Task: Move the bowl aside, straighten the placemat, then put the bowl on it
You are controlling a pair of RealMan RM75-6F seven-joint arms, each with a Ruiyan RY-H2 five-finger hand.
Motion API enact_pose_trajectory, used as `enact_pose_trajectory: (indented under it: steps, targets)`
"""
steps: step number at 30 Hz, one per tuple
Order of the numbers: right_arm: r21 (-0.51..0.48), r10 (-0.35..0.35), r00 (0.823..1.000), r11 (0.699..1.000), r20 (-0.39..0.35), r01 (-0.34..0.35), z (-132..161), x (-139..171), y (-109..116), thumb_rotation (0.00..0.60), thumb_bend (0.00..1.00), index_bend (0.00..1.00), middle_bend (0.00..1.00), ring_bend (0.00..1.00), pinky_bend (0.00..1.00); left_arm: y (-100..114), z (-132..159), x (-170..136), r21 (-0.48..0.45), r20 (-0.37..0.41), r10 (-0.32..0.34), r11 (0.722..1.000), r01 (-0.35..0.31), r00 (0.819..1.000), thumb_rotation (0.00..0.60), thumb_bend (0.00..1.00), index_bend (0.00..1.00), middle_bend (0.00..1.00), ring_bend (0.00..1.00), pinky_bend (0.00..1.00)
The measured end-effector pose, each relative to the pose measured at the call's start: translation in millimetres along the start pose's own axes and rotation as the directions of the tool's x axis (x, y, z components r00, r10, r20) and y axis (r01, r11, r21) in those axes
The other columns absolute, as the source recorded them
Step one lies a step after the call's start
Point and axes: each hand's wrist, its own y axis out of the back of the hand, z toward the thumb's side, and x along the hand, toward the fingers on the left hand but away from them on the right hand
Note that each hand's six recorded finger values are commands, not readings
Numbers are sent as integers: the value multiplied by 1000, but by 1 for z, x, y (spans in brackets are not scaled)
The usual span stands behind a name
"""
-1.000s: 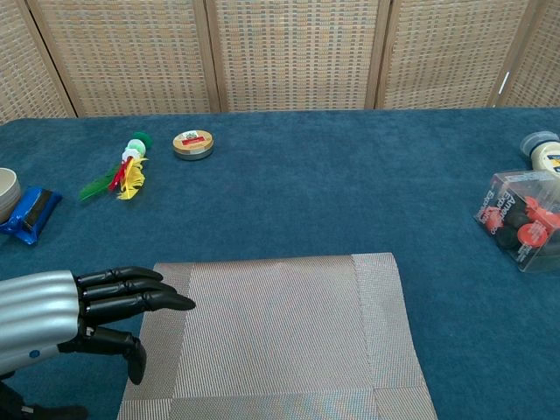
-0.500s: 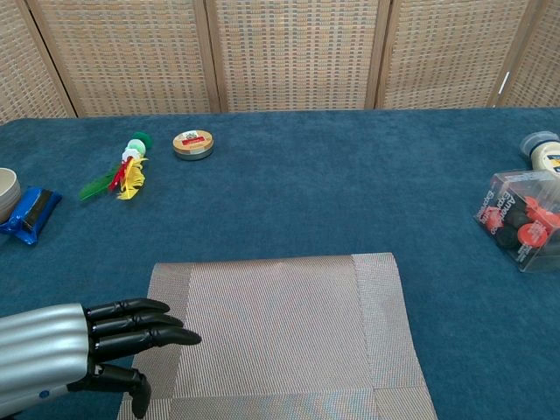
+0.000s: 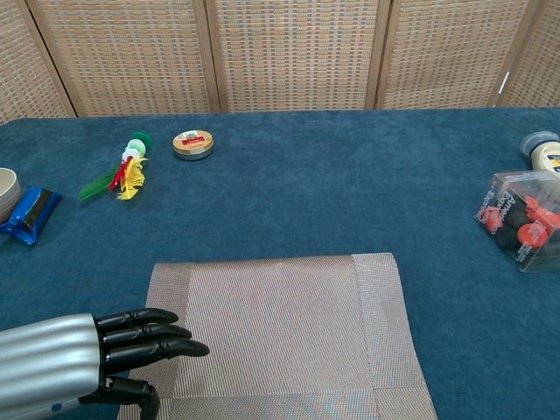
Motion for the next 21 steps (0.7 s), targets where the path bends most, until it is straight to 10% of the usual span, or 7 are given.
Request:
enact_pose_trajectory:
  steps: [21]
  targets:
    - [-1, 2, 1000, 1000, -1, -2, 0, 1, 0, 600, 0, 106, 0, 0, 0, -5, 5, 4, -3, 13, -13, 1000, 13, 1000, 600, 366, 404, 0, 0, 0]
